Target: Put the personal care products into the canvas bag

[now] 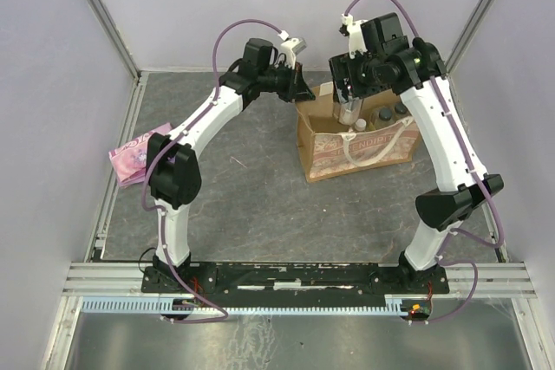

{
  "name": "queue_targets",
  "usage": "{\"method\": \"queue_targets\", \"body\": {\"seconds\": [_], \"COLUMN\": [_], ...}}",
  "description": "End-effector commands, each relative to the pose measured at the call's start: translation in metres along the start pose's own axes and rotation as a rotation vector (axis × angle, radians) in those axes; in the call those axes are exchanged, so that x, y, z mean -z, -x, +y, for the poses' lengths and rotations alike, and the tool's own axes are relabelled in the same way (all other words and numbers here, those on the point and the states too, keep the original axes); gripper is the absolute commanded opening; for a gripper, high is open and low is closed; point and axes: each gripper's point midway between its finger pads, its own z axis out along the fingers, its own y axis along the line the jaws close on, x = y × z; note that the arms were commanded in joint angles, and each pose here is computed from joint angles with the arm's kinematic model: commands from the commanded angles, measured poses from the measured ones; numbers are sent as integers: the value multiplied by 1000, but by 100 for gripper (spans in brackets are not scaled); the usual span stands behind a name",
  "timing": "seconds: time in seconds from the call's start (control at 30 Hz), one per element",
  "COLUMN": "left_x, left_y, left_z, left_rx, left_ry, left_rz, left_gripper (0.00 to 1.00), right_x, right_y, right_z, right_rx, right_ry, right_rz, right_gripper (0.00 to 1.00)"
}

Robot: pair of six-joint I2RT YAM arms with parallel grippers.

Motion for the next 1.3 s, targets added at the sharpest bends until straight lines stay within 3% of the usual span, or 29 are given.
{"method": "queue_targets", "body": {"seconds": [0.0, 0.5, 0.93, 1.27], "left_x": [4, 9, 12, 17], "left_y": [21, 34, 31, 34], "left_z": [-9, -20, -18, -13], "left_rx": [-70, -71, -71, -90], "left_ry": [-6, -33, -6, 40], "left_rz": [-33, -31, -12, -3], "left_gripper": [3, 3, 3, 3], "right_x": [9, -31, -106, -134], "right_y": [43, 27, -32, -71], "right_z": [16, 48, 43, 40], "right_rx": [-47, -173, -109, -42], "right_ry": [83, 264, 141, 17], "right_rz": [-229, -344, -127, 65], "right_gripper": [0, 0, 0, 0]}}
